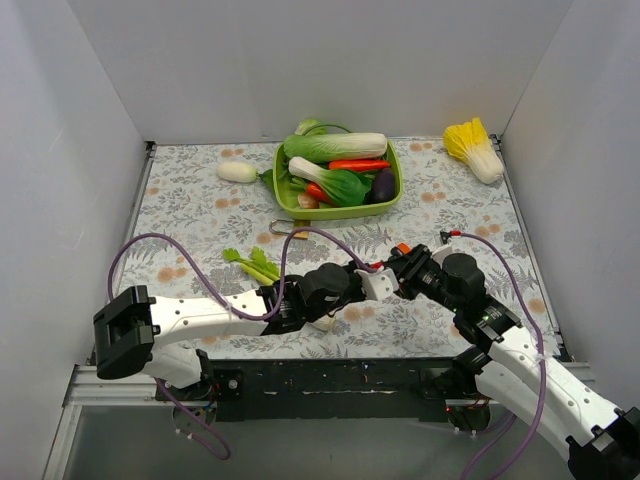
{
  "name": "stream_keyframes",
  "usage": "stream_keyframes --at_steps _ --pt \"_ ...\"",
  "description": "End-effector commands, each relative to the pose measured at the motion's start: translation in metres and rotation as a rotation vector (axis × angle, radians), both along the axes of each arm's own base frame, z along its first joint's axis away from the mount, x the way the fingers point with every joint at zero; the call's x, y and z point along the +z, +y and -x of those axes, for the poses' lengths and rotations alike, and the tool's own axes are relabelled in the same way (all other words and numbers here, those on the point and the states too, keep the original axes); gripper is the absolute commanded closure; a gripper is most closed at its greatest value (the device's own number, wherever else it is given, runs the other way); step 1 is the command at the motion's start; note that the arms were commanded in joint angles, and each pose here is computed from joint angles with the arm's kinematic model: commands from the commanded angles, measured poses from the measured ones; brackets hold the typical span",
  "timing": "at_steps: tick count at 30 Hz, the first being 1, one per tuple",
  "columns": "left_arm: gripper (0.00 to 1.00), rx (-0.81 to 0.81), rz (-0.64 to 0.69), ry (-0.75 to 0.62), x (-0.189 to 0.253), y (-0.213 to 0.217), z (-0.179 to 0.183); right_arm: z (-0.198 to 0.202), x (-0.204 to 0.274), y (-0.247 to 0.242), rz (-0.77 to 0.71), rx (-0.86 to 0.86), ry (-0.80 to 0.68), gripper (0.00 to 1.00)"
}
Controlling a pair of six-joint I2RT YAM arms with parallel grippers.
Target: Unlock with the key
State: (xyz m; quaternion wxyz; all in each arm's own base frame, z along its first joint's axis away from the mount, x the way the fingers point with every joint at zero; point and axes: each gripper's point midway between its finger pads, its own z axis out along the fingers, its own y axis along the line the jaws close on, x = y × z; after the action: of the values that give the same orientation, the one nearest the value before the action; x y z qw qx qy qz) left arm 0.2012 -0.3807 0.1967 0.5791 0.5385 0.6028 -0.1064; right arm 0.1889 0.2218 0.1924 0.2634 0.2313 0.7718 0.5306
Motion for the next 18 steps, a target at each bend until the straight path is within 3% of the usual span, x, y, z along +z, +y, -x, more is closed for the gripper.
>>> stream_keyframes --at_steps 1,18 --pt "1.0 -0.006 0.021 -0.012 0.009 -0.007 0.0 -0.007 0.025 0.001 -0.055 -0.025 -0.072 0.61" --pt "1.0 -0.017 0.036 -0.029 0.015 -0.01 0.004 -0.017 0.014 0.003 -0.013 -0.039 -0.05 0.64"
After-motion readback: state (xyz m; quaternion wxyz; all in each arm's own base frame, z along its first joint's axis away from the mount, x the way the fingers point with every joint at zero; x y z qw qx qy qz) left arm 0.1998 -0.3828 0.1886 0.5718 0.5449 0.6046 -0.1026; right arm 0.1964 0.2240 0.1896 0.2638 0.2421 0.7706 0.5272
